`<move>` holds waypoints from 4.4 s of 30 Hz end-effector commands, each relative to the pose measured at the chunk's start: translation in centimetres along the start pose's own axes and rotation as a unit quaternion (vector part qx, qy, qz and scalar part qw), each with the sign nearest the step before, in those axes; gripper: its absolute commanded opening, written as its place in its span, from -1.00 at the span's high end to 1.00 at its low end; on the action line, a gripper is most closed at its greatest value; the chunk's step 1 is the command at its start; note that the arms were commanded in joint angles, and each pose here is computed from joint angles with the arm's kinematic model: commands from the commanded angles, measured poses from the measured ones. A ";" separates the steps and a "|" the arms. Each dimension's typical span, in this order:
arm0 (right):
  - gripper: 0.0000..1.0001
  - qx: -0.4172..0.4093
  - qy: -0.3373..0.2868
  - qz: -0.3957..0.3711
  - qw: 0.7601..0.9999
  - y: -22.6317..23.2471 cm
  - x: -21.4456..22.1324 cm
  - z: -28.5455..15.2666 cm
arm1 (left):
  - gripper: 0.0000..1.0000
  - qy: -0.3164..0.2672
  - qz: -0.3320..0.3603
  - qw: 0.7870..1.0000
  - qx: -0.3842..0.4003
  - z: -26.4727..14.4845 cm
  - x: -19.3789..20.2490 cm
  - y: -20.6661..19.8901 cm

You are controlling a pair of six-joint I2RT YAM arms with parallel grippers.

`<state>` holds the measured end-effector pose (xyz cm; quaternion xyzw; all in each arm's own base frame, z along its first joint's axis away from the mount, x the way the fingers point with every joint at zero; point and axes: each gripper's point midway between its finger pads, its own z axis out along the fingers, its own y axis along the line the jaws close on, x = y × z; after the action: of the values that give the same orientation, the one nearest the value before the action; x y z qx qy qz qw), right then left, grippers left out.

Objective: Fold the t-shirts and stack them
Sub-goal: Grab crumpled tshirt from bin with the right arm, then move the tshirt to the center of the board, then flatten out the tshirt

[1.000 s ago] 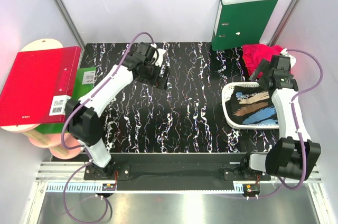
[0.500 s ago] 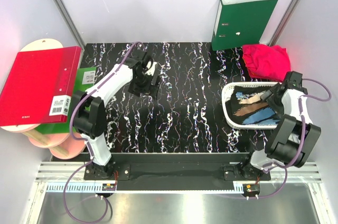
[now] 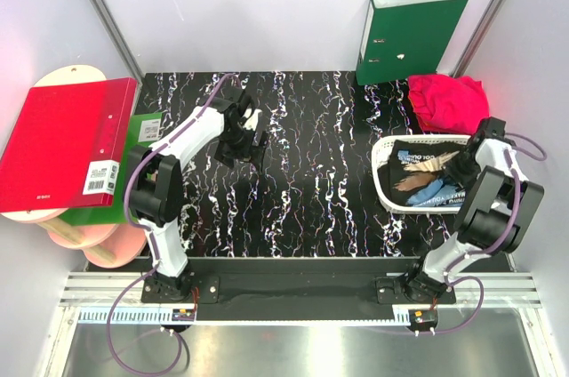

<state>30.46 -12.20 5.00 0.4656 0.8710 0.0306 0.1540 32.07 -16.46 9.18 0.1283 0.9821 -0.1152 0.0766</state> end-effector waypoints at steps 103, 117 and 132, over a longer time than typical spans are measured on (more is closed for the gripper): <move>-0.99 -0.233 0.003 -0.357 0.905 23.0 16.8 -14.9 | -0.98 -0.037 0.048 0.988 0.144 5.7 -7.9 -16.6; -1.00 -0.236 0.006 -0.373 0.897 23.4 16.9 -14.7 | 1.00 -0.044 0.055 0.986 0.154 6.3 -8.8 -17.1; -0.99 -0.230 0.014 -0.374 0.898 22.6 17.3 -13.7 | 1.00 -0.368 -0.009 0.928 0.056 -20.1 -15.0 -13.9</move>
<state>35.87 15.46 17.42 0.0711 0.9563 0.1619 0.2330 39.42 -32.51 24.46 0.1301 0.9131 -0.2529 0.2922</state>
